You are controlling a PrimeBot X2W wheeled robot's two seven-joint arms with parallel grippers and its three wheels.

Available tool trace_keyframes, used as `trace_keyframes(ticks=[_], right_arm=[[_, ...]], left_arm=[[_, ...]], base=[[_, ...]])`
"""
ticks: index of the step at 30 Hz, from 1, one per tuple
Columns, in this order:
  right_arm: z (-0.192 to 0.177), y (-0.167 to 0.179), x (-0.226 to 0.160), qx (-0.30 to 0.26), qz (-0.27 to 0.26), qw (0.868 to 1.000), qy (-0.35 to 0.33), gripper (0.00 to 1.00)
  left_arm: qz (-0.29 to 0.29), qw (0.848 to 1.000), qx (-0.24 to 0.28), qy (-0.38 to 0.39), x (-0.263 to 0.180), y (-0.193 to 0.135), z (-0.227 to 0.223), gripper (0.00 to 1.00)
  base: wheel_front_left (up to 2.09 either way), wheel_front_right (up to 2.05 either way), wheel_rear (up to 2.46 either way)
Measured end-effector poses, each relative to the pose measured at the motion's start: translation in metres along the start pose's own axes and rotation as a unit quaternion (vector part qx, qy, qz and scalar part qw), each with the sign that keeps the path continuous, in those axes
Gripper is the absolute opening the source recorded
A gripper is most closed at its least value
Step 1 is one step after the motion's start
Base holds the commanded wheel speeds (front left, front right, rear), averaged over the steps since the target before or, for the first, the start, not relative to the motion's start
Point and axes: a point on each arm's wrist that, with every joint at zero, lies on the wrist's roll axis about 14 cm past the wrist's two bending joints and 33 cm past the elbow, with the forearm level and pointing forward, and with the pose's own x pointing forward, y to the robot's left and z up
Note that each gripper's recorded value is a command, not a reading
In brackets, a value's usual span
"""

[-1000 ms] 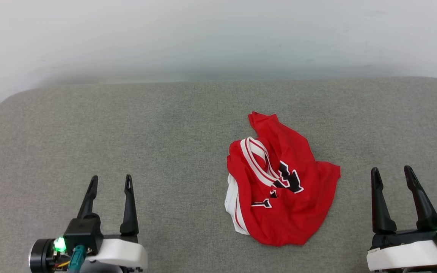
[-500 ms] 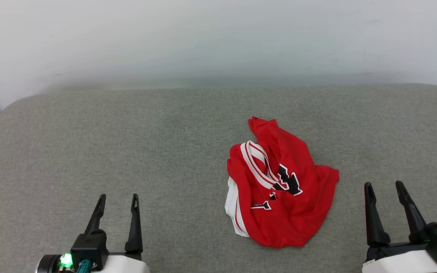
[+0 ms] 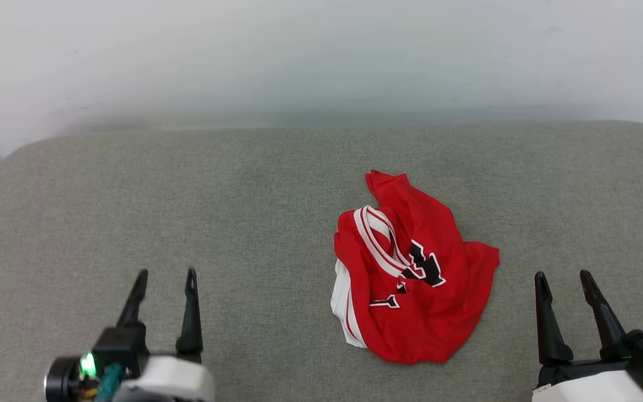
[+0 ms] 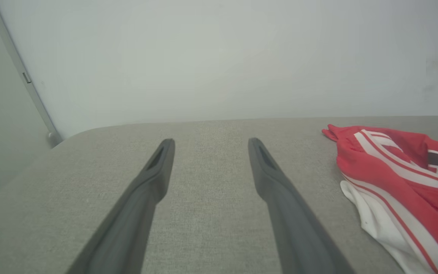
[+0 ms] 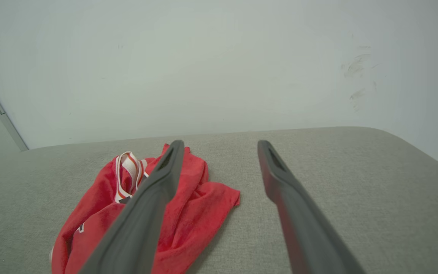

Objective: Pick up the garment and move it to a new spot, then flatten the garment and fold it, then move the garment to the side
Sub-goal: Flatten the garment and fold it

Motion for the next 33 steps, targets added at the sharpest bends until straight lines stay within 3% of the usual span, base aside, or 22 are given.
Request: trace_keyframes(ticks=[12, 20, 28, 33], right_arm=[[-0.006, -0.003, 0.02, -0.006, -0.001, 1.0, 0.003, 1.0], [-0.02, -0.012, 0.027, -0.01, -0.012, 1.0, 0.021, 1.0], [-0.026, -0.02, 0.035, -0.013, -0.022, 0.999, 0.026, 1.0], [-0.028, -0.024, 0.035, -0.015, -0.029, 0.999, 0.029, 1.0]], left_arm=[[-0.076, 0.991, 0.01, -0.114, 0.093, -0.015, 0.073, 1.0], [-0.168, 0.979, 0.03, -0.114, 0.15, -0.061, 0.097, 1.0], [-0.294, 0.954, 0.061, 0.0, 0.171, -0.127, 0.076, 1.0], [-0.36, 0.92, 0.095, 0.125, 0.159, -0.155, 0.034, 1.0]], base=[[0.0, 0.0, 0.0], [0.0, 0.0, 0.0], [0.0, 0.0, 0.0], [0.0, 0.0, 0.0]])
